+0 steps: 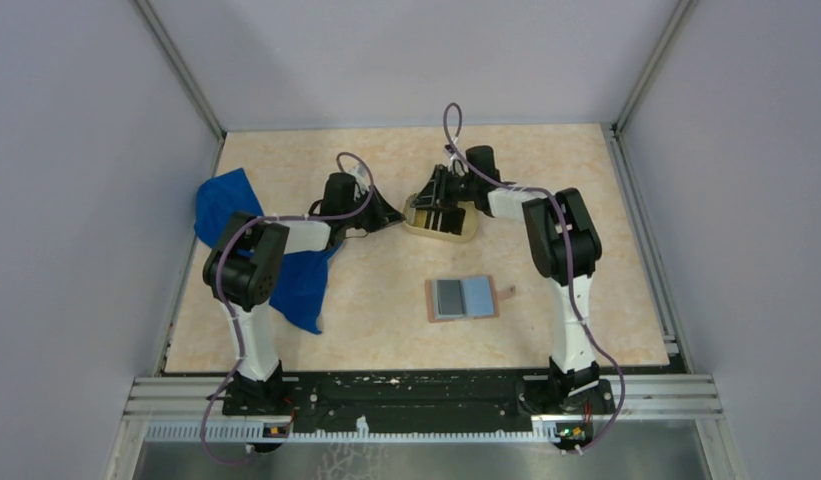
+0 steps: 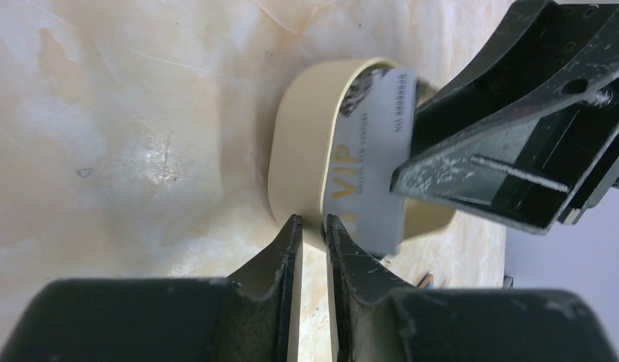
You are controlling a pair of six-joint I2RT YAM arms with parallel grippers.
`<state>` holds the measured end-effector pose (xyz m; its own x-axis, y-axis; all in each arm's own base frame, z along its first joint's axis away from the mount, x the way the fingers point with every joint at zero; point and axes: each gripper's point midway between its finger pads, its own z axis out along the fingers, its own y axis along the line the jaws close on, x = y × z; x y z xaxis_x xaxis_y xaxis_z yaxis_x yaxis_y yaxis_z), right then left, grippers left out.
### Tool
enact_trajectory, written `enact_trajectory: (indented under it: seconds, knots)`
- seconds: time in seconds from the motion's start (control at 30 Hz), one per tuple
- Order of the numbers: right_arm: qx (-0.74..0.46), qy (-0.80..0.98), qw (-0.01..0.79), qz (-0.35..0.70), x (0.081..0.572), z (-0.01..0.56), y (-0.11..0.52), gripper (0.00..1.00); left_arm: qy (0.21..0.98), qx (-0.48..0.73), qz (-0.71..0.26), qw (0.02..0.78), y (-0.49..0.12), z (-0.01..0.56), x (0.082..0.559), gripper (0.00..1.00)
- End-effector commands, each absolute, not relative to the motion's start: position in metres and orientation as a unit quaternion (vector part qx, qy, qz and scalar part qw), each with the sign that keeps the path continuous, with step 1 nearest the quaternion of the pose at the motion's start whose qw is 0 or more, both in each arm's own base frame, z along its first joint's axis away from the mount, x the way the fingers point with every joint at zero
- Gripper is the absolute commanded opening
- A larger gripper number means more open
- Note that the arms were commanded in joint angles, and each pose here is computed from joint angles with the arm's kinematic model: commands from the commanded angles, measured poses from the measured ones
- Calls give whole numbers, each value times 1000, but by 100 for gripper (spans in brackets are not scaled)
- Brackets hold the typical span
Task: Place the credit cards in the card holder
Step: Pick up the credit card from the storage box.
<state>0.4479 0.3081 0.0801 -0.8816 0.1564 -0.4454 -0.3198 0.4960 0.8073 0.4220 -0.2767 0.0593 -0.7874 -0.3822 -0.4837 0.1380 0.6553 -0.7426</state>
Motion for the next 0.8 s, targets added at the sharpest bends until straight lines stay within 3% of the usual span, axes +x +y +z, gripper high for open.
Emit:
enact_trajectory:
  seconds: [0.0,0.37,0.77]
  knots:
    - [-85,816,226,525,431,102,328,32,847,-47,-423,319,-288,63,418,22]
    - [-77,872,265,405,450,75,300,40,846,-45,-425,319,-289,64,418,22]
    - [-83,853,262,443,442,92,308,62,835,-8,-458,304,-301,69,411,23]
